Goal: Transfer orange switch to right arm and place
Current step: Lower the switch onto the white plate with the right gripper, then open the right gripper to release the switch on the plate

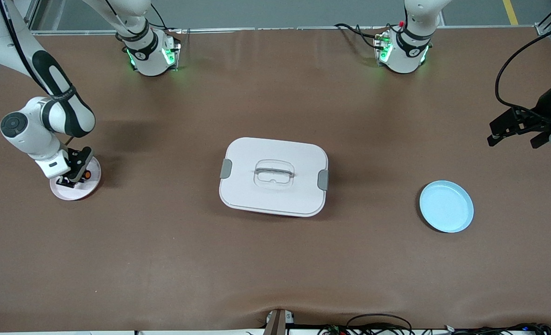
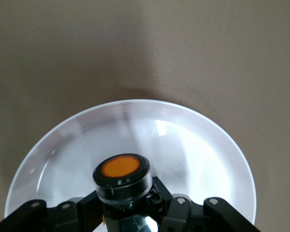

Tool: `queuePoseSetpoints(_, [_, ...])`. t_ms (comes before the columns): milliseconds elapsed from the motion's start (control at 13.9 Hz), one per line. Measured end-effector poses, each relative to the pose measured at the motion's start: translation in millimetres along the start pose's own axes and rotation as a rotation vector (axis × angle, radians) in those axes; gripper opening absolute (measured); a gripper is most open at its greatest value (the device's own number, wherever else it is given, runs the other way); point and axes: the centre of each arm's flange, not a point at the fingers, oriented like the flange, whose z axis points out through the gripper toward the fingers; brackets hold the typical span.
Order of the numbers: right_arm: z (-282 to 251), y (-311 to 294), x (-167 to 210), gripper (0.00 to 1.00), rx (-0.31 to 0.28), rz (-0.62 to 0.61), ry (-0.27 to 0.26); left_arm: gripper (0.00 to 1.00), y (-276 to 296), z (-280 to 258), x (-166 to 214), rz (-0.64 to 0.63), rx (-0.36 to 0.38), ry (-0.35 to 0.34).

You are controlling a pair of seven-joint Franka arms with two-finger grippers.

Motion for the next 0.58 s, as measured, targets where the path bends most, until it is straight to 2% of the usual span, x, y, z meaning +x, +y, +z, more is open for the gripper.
queuePoseSetpoints(576, [-0.2,9.0,-0.8,0.34,-0.013,-0.003,-0.002,1.00,0.7,0.2,-0.3,0.001,0.000,-0.003])
